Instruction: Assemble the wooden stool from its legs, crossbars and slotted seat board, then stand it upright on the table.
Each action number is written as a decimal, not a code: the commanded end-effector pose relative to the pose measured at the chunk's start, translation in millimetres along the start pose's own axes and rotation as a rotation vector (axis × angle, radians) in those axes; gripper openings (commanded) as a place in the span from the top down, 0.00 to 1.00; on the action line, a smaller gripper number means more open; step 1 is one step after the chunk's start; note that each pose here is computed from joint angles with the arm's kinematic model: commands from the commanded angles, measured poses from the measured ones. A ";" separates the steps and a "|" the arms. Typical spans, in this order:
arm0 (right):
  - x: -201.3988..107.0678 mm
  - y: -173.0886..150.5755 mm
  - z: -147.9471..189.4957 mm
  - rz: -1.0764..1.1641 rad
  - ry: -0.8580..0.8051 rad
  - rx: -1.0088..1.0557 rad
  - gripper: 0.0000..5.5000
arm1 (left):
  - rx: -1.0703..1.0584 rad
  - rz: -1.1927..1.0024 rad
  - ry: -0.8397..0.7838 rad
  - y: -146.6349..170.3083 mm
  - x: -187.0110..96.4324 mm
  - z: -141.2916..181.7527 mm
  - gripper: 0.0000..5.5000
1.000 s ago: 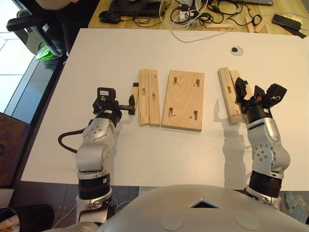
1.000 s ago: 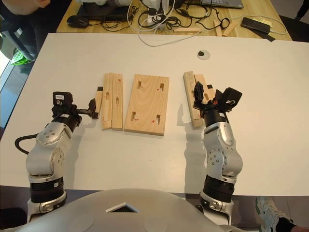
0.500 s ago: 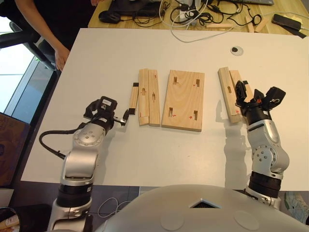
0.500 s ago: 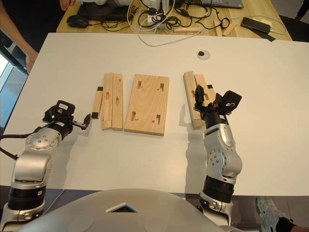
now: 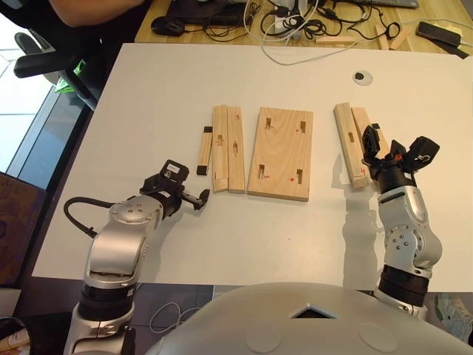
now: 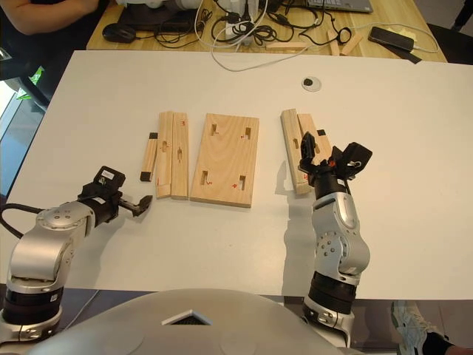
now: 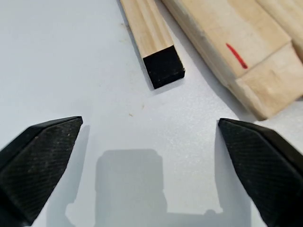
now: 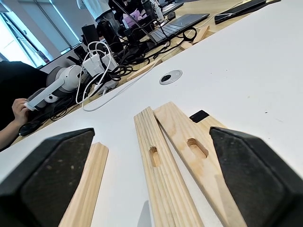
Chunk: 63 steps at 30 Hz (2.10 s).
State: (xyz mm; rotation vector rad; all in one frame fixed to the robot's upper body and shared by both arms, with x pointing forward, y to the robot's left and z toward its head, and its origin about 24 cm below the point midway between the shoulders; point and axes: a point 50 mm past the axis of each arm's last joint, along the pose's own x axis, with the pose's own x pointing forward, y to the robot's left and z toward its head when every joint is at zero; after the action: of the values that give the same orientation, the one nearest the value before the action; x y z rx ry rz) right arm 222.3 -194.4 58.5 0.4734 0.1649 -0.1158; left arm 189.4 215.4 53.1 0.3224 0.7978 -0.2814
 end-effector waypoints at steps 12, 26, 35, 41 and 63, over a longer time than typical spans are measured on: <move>14.9 8.3 26.1 -0.068 -0.123 0.084 0.18 | -0.051 -0.020 -0.008 -24.0 14.5 13.5 0.02; 27.2 28.3 47.9 -0.045 -0.199 0.132 0.18 | -0.211 0.068 0.046 -16.3 34.2 2.8 0.02; 28.8 35.3 52.9 -0.033 -0.212 0.156 0.18 | -0.325 0.049 0.102 -13.1 38.2 0.1 0.02; 29.0 38.3 51.8 -0.025 -0.205 0.174 0.18 | -0.413 0.039 0.147 -16.1 42.3 -7.1 0.02; 34.6 40.6 58.8 -0.045 -0.208 0.239 0.18 | -0.482 -0.055 0.203 -27.1 60.4 -13.7 0.45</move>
State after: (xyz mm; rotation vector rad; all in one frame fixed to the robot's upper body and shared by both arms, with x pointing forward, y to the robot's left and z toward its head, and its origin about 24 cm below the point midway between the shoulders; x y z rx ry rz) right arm 268.4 -188.5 120.8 0.6660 -0.0505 -0.2249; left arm 236.8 201.0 32.4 -0.0489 0.8183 -0.0268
